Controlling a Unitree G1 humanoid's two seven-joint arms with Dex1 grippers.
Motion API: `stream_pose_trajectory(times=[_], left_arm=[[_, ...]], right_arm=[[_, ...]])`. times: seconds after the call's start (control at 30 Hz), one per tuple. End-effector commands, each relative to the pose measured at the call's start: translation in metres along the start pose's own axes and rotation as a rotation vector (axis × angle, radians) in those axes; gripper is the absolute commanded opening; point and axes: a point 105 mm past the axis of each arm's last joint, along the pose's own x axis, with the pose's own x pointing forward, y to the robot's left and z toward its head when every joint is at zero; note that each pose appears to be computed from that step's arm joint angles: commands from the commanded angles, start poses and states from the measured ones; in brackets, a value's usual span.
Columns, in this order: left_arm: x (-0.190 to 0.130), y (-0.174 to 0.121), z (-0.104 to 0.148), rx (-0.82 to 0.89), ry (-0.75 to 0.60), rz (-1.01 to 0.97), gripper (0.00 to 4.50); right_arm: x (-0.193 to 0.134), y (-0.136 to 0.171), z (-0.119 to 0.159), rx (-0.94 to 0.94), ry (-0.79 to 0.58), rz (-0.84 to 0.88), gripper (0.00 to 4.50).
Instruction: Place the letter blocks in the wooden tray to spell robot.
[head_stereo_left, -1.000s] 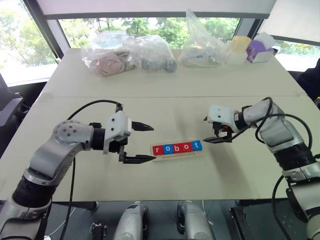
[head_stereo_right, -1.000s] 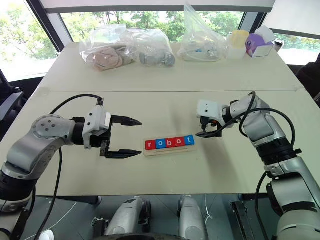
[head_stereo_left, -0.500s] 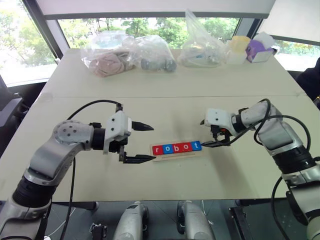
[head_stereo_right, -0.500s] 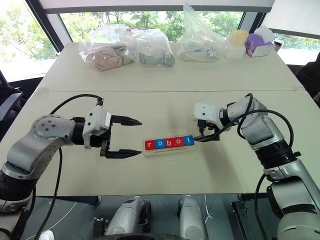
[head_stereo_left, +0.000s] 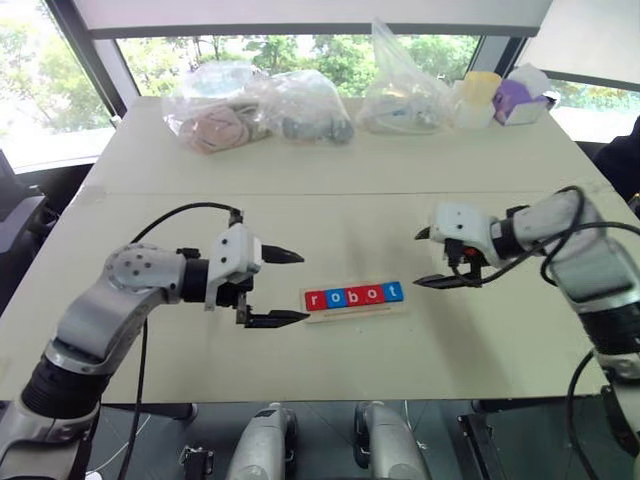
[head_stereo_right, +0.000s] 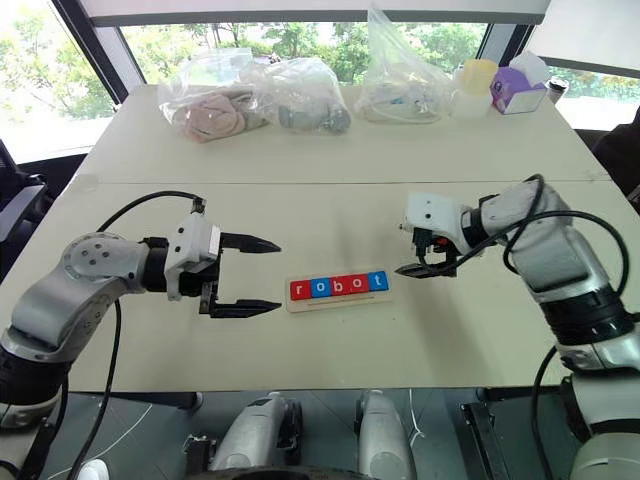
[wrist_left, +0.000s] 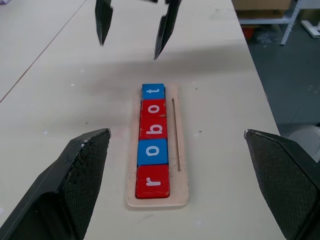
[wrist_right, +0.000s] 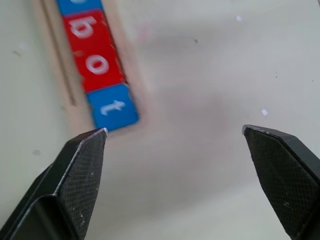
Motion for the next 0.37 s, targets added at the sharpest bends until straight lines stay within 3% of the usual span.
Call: stream_pose_trajectory(times=[0.03, 0.37], left_arm=[[-0.008, 0.001, 0.007, 0.021, 0.004, 0.032, 4.50], [-0.023, 0.002, -0.003, -0.067, 0.041, 0.086, 4.50]], right_arm=[[-0.023, 0.013, 0.018, 0.066, -0.075, -0.032, 4.47], [-0.044, 0.053, 0.016, 0.265, -0.127, -0.064, 4.47]])
